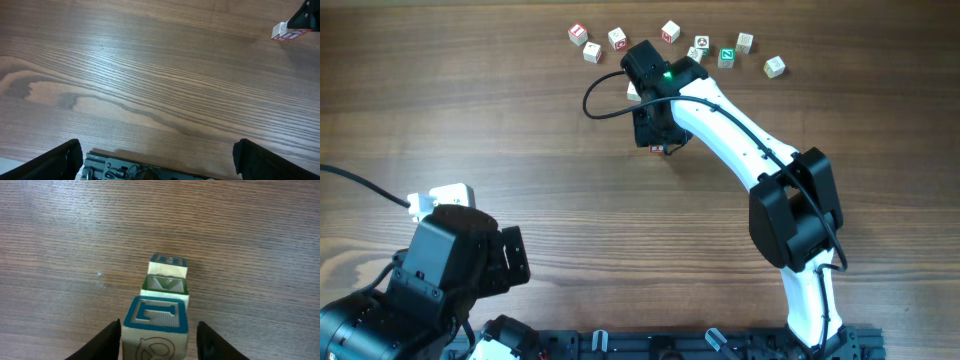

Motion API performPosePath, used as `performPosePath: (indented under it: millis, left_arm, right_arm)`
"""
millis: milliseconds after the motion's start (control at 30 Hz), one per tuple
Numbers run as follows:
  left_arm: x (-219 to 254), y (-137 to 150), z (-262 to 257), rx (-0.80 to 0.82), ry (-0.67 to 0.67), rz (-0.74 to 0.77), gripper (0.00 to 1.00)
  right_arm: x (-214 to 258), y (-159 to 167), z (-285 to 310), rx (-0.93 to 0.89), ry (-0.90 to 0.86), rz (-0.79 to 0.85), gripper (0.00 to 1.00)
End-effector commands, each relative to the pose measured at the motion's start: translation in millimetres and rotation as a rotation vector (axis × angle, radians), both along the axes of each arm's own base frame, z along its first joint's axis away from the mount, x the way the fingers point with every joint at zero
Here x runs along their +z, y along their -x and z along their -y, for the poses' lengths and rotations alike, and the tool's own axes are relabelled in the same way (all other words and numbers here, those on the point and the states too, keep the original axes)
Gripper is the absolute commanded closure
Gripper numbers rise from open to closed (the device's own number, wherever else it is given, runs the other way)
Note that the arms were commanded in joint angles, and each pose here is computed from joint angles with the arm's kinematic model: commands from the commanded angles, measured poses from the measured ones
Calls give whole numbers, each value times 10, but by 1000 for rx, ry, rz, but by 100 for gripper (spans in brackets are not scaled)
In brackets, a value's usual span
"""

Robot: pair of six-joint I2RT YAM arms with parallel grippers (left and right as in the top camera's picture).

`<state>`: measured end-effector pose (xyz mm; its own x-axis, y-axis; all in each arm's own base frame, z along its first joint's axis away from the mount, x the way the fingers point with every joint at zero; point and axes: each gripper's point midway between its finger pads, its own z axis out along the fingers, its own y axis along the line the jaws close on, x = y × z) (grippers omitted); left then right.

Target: Form a tower

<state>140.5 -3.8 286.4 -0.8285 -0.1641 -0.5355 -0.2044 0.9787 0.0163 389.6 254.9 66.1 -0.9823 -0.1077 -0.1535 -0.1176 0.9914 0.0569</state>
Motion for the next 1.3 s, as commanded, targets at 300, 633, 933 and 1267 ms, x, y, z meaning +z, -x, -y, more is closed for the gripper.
performPosePath:
  millis: [300,633,933,1267]
  left_arm:
    - [13,-4,-36,0,-20,7,0]
    - [13,-4,-36,0,-20,7,0]
    - [13,-4,-36,0,-20,7,0]
    - [13,-4,-36,0,-20,7,0]
  right_arm:
    - [-245,-2,83,-8,66,-22,47]
    - [-429,17,70,-28,72,-56,80]
    - [-103,-141,-26,40,47,6,86]
    - [-202,-154,56,106,57,-10,87]
